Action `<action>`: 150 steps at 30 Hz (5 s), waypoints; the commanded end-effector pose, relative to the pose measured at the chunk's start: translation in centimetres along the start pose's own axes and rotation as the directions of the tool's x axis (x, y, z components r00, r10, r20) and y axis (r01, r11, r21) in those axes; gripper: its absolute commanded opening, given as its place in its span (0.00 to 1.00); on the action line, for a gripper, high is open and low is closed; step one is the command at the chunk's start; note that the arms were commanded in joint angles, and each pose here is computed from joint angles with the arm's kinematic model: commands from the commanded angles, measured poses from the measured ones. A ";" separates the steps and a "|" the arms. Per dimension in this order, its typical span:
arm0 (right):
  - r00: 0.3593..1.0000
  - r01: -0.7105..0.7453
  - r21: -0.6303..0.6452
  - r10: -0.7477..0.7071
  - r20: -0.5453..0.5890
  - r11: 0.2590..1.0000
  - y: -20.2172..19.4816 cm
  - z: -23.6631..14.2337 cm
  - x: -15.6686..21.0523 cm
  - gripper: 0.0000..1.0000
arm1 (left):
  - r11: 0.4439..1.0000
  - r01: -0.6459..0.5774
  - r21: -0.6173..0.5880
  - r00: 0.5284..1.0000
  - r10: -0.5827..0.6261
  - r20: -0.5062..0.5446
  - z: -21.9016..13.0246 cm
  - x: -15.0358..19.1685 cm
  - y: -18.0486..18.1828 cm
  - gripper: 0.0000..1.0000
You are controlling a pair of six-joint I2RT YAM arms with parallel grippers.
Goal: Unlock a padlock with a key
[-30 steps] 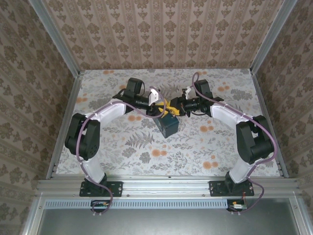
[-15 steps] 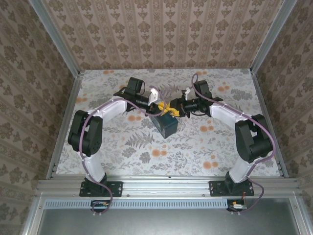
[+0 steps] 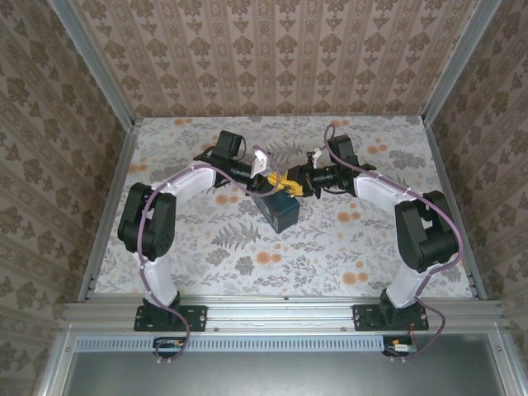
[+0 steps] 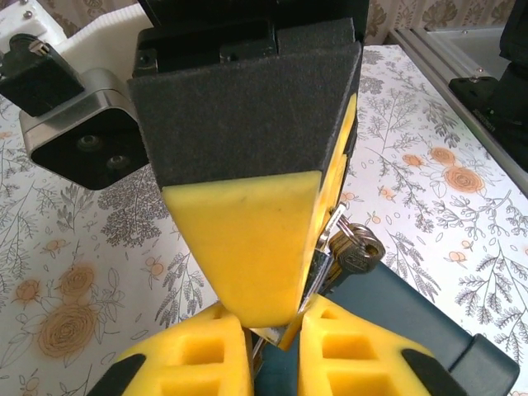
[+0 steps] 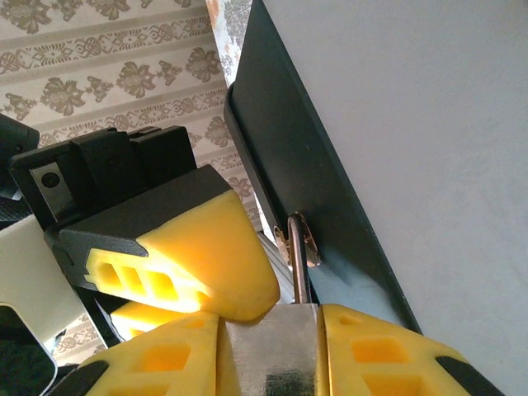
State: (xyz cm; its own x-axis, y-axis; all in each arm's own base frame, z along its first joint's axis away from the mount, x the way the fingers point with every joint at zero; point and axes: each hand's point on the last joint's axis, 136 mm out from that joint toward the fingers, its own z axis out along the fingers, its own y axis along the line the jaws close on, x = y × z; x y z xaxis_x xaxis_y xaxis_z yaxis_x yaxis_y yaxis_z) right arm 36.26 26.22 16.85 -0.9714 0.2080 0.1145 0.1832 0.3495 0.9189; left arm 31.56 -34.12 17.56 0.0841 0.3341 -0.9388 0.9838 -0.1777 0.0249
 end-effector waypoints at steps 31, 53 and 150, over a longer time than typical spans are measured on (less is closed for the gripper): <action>0.523 0.831 0.164 -0.847 0.091 0.531 3.4 -4.7 0.5 0.50 | 0.997 0.034 0.073 0.999 -0.036 0.020 -0.3 -0.5 -0.7 0.03; 0.304 0.907 0.345 -0.943 -0.136 0.242 -0.9 -4.6 -1.2 0.61 | 0.995 0.099 -0.025 0.995 -0.099 -0.029 -1.0 -0.2 1.1 0.08; 0.482 0.778 0.476 -0.876 -0.036 0.409 2.4 5.5 -1.6 0.16 | 0.506 0.745 -0.435 0.643 -0.718 0.267 -10.7 5.5 10.8 0.31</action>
State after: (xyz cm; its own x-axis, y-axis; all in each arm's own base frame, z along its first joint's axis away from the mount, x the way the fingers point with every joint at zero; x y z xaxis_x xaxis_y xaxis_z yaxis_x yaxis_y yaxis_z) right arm 39.44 31.24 14.62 -0.6264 -0.3199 -0.7109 -0.6326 0.7414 0.2238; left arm 44.17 -25.64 15.45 -0.6306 0.1723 -0.7568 0.7073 0.5290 -0.4689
